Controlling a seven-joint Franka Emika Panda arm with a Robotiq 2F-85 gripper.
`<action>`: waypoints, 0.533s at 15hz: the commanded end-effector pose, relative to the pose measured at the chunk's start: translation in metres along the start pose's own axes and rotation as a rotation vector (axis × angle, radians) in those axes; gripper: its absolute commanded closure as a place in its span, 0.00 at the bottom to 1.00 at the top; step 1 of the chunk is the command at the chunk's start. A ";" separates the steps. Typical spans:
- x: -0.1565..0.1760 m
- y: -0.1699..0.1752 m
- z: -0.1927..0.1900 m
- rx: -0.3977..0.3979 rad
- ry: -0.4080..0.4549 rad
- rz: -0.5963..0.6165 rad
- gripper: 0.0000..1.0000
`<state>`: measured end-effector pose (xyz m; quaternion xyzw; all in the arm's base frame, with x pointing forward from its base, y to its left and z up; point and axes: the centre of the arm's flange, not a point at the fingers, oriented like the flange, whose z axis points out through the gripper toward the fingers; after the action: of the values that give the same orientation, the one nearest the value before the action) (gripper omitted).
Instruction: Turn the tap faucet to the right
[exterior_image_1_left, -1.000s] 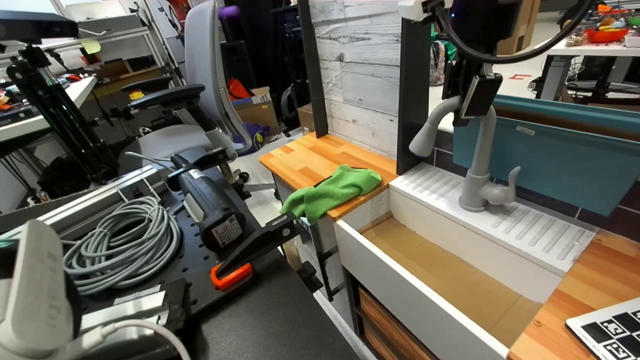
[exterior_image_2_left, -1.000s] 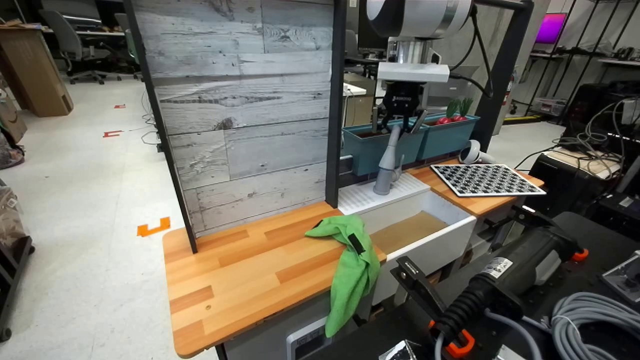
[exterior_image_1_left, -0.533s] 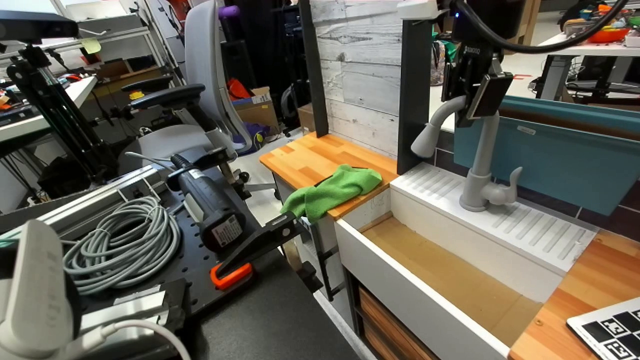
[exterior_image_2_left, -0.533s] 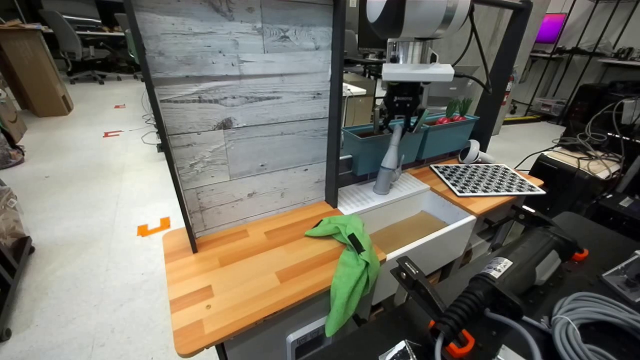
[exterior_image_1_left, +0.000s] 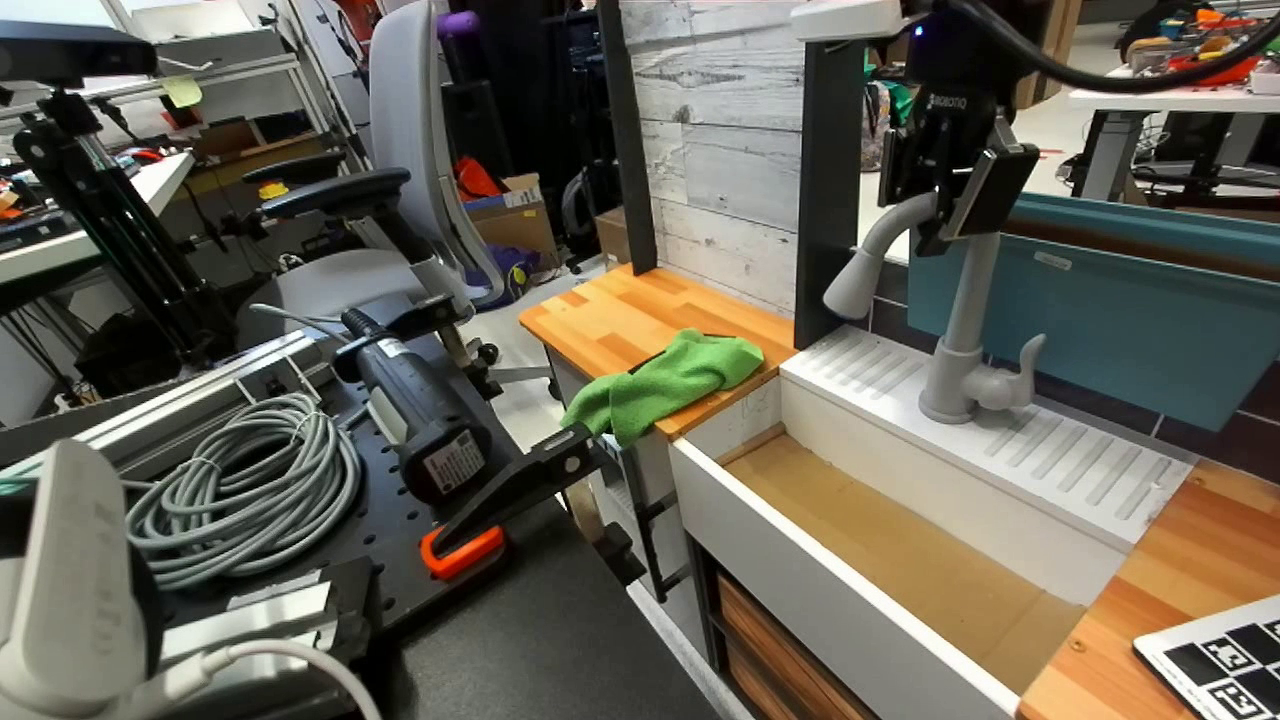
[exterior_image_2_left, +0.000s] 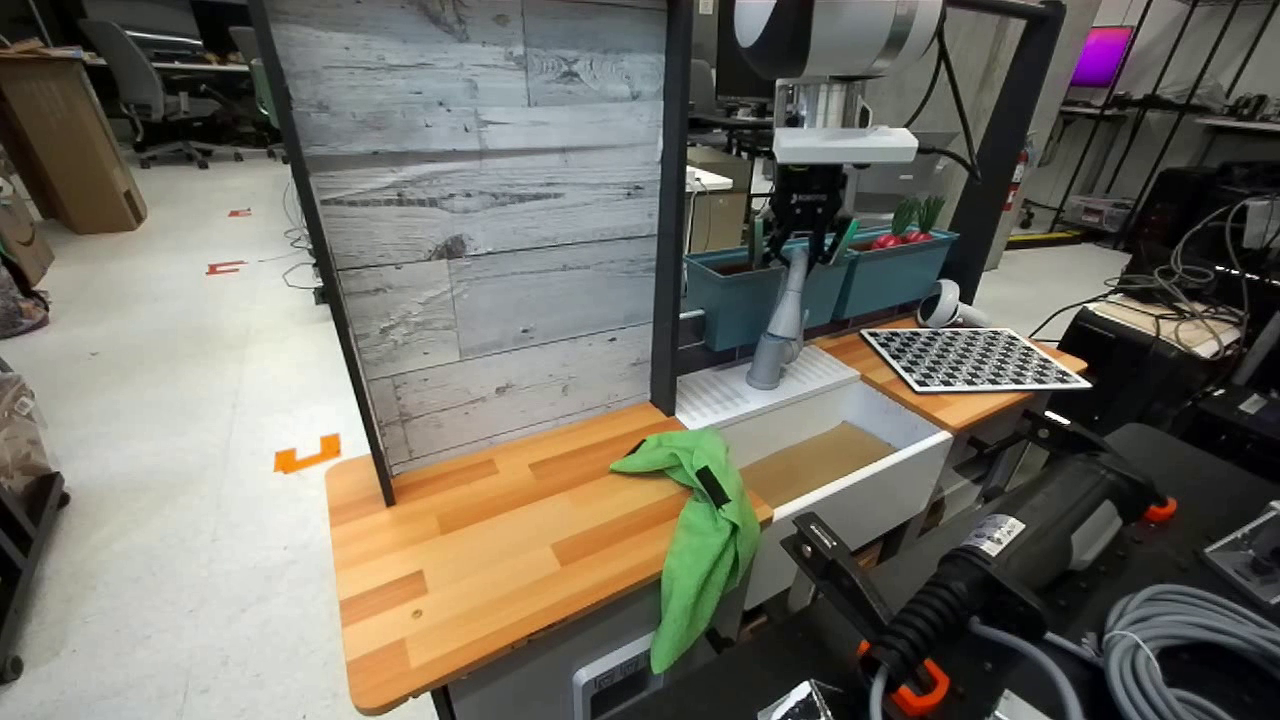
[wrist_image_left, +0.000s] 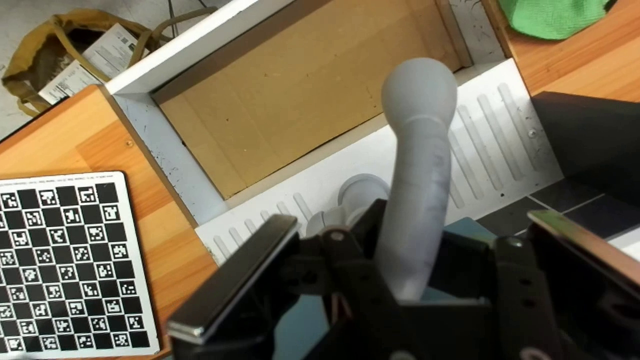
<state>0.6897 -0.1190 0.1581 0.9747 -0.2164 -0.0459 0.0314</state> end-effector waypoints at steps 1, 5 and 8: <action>0.005 0.047 -0.041 -0.114 -0.052 -0.104 1.00; 0.003 0.054 -0.042 -0.127 -0.049 -0.162 1.00; 0.003 0.056 -0.043 -0.128 -0.050 -0.206 1.00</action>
<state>0.6884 -0.1213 0.1573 0.9858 -0.1567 -0.0492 0.0350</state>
